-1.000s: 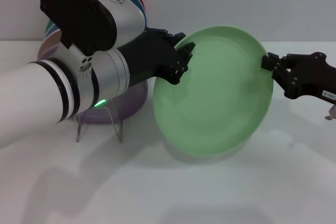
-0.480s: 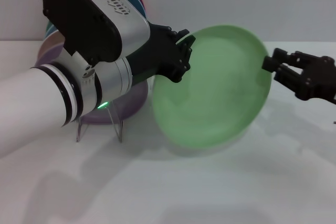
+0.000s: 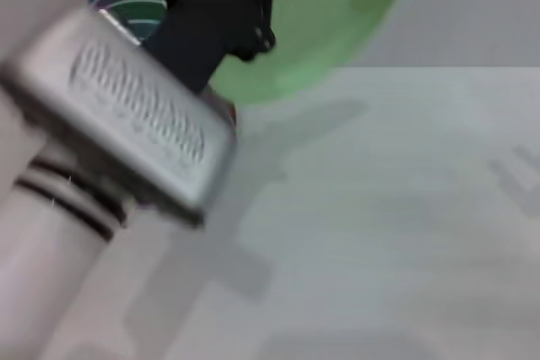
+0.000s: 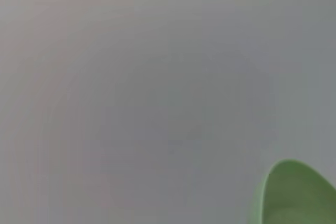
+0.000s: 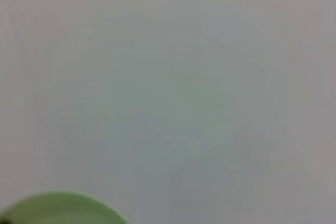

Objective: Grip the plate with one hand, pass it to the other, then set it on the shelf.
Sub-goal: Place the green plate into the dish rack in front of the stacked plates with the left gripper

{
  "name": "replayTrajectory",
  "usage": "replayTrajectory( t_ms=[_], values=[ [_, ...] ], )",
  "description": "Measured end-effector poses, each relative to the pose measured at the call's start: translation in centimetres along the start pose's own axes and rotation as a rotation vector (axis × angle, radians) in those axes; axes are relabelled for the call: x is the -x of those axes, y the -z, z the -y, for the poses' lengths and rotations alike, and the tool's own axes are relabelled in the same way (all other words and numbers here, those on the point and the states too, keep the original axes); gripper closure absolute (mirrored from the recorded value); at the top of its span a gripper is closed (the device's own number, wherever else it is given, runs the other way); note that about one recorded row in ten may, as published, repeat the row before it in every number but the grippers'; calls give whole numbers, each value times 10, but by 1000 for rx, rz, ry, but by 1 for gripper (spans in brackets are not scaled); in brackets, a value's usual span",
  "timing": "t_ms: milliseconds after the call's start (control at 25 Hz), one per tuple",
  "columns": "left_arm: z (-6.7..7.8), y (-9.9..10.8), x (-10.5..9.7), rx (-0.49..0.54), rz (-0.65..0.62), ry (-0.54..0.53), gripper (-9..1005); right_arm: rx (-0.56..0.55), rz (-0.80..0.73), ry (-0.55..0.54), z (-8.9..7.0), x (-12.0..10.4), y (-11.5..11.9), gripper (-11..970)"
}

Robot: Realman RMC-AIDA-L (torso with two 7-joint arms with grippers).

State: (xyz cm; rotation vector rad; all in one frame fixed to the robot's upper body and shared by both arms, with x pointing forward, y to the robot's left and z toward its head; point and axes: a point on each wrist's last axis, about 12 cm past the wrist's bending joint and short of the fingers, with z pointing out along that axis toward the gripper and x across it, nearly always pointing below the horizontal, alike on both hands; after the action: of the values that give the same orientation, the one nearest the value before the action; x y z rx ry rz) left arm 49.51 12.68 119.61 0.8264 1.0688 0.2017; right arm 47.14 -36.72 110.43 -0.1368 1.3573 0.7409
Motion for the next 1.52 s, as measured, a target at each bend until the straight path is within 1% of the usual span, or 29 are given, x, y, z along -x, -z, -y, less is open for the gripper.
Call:
replayTrajectory(
  t_ms=[80, 120, 200, 280, 440, 480, 520, 600, 720, 800, 880, 1000, 1040, 1240, 1320, 1520],
  values=[
    [4, 12, -1, 113, 92, -31, 909, -2, -1, -3, 1, -1, 0, 355],
    [5, 18, -5, 143, 121, -25, 908, -2, -3, -3, 1, -1, 0, 323],
    [4, 32, -15, 176, 194, 10, 906, 0, -6, -4, 2, -1, -2, 323],
    [-1, 47, -36, 176, 252, 50, 903, 2, -7, -5, 2, -2, -4, 324],
    [-23, 72, -87, 178, 315, 149, 899, 7, -7, -2, 3, -1, -7, 325],
    [-29, 78, -101, 169, 336, 165, 898, 10, -7, -1, 3, -1, -8, 325],
    [-32, 82, -108, 166, 343, 170, 897, 14, -8, 1, 3, -1, -9, 325],
    [-46, 94, -135, 135, 387, 181, 895, 23, -8, 3, 2, 0, -12, 326],
    [-59, 104, -157, 78, 399, 185, 892, 37, -8, 3, 1, 0, -15, 326],
    [-64, 109, -166, 37, 367, 171, 889, 46, -8, 2, 0, 0, -17, 326],
    [-66, 115, -172, 12, 323, 142, 887, 53, -7, 1, 0, 0, -18, 326],
    [-67, 114, -173, 6, 324, 125, 884, 64, -4, -1, -2, -1, -18, 325],
    [-69, 114, -173, -7, 323, 110, 883, 70, -2, -1, -3, -1, -18, 325],
    [-72, 113, -174, -43, 328, 99, 878, 82, 1, -8, -5, -2, -19, 325],
    [-71, 113, -174, -53, 330, 97, 876, 90, 3, -13, -6, -3, -19, 325],
    [-68, 111, -174, -97, 333, 53, 870, 121, 5, -7, -10, -4, -19, 324]
  ],
)
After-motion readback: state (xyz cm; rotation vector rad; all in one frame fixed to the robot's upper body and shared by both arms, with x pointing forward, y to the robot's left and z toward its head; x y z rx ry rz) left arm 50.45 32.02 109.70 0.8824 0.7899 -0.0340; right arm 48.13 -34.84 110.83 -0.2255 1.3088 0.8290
